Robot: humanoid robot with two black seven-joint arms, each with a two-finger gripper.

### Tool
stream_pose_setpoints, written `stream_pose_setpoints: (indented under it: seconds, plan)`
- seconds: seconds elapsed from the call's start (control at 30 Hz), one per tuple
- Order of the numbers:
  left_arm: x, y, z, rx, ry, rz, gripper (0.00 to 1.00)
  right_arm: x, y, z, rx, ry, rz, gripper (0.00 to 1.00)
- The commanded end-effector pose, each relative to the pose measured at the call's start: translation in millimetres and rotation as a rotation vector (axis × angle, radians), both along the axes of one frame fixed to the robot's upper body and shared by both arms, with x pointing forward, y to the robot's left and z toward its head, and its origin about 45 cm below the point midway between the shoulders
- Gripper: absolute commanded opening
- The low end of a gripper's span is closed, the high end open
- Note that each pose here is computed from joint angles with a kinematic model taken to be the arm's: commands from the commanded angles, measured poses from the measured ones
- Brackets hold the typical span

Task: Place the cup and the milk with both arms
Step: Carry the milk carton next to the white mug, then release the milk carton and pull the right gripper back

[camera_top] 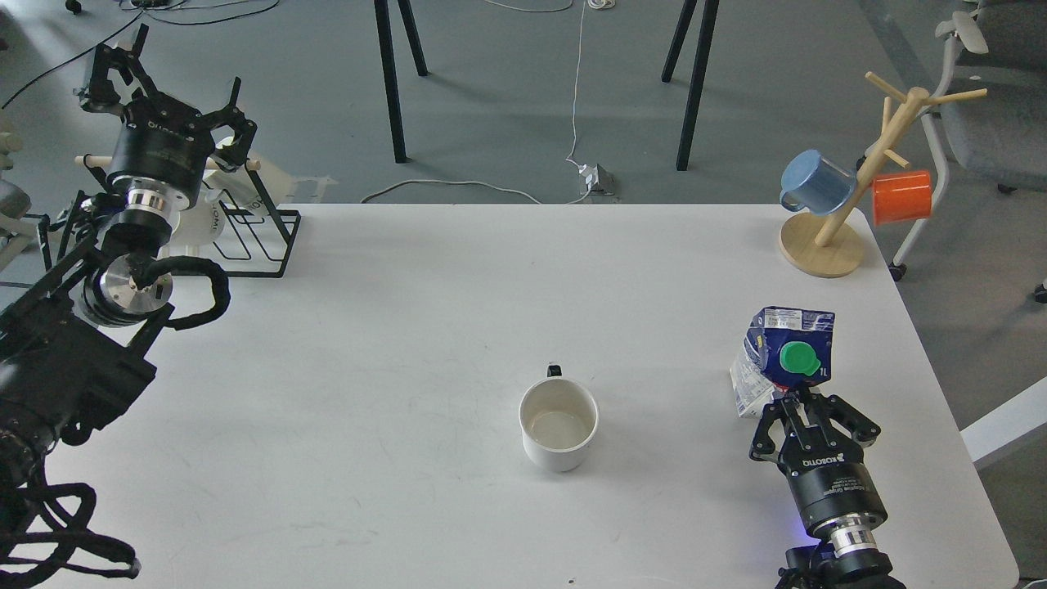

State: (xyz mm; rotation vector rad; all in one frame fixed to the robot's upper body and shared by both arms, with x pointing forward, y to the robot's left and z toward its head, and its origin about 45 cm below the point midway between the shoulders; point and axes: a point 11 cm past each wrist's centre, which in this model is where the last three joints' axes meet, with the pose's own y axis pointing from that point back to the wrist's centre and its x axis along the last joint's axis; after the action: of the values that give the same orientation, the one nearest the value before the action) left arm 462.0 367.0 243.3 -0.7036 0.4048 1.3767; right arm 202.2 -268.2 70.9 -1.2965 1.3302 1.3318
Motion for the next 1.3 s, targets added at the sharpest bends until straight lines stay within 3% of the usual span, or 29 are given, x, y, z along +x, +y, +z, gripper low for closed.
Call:
stream_pose_setpoints:
  seconds: [0.0,0.27,0.53,0.73,1.07,1.17,1.27]
  plan:
    - [0.6,-1.5,0.1,0.001,0.002,-0.003,0.99,-7.9,42.2,-3.4,0.065,0.016,0.081,0.18]
    - [-0.6,0.9,-2.1,0.004,0.010,0.000,0.99,-25.4,118.3,-4.5,0.174,0.042,0.232,0.17]
    - [-2.5,0.9,-5.9,0.006,0.018,-0.001,0.99,-25.9,127.4,-6.2,0.168,0.045,0.271,0.18]
    - [-2.6,1.3,-6.2,0.006,0.019,0.001,0.99,-24.7,123.2,-9.3,0.159,0.051,0.260,0.28]
    - [-3.0,1.8,-6.4,0.007,0.019,0.001,0.99,-26.2,121.2,-10.1,0.159,0.055,0.252,0.57]
    - [-3.3,2.0,-7.1,0.007,0.020,0.001,0.99,-29.2,121.1,-9.7,0.166,0.059,0.247,0.72]
    - [-3.3,1.9,-7.0,0.007,0.020,0.000,0.99,-37.5,114.8,-14.5,0.155,0.081,0.241,0.98]
